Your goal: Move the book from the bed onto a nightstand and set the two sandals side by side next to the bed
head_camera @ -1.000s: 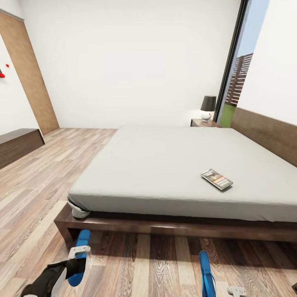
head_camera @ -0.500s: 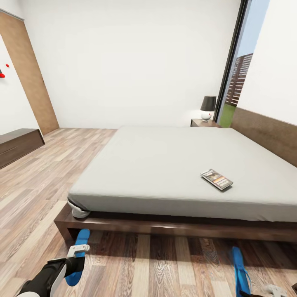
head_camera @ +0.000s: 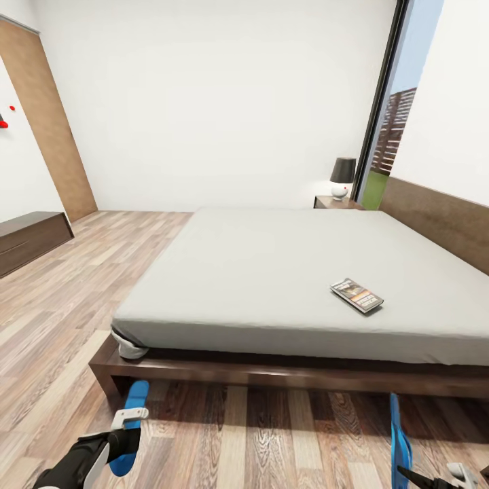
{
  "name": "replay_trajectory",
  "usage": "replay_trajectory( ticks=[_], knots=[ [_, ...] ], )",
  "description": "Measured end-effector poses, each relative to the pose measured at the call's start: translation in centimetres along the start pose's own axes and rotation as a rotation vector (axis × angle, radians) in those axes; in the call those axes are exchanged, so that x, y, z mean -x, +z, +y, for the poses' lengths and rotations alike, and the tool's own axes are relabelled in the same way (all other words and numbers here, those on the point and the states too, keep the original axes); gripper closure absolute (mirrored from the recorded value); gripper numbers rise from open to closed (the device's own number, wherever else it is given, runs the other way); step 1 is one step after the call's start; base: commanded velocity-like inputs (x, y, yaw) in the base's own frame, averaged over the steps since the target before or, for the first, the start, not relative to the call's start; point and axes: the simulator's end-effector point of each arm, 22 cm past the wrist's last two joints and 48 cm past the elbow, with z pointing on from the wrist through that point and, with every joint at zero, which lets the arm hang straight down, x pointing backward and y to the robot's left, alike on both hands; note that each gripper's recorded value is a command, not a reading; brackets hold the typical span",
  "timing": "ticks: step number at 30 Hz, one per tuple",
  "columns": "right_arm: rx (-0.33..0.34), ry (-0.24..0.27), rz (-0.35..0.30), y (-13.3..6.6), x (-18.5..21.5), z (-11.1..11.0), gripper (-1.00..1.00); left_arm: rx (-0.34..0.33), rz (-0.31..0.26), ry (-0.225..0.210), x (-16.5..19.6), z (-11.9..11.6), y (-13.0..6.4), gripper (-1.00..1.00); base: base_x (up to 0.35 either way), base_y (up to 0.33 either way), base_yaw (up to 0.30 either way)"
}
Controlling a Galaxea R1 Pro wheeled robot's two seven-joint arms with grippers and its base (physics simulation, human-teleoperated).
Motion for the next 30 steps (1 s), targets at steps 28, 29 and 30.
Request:
replay_trajectory(
  ticks=[28, 29, 30],
  knots=[
    [0.045, 0.0, -0.001, 1.7, -2.3, -1.1, 1.0, -0.001, 0.004, 0.004, -2.4, 0.1, 2.6, 1.0, 0.0, 0.0, 0.0],
    [0.045, 0.0, -0.001, 1.8, -2.4, -1.3, 1.0, -0.001, 0.004, 0.004, -2.6, 0.1, 2.7, 1.0, 0.0, 0.0, 0.0],
    [0.045, 0.0, -0.001, 1.9, -2.5, -1.4, 1.0, -0.001, 0.004, 0.004, -2.7, 0.1, 2.9, 1.0, 0.0, 0.0, 0.0]
  ],
)
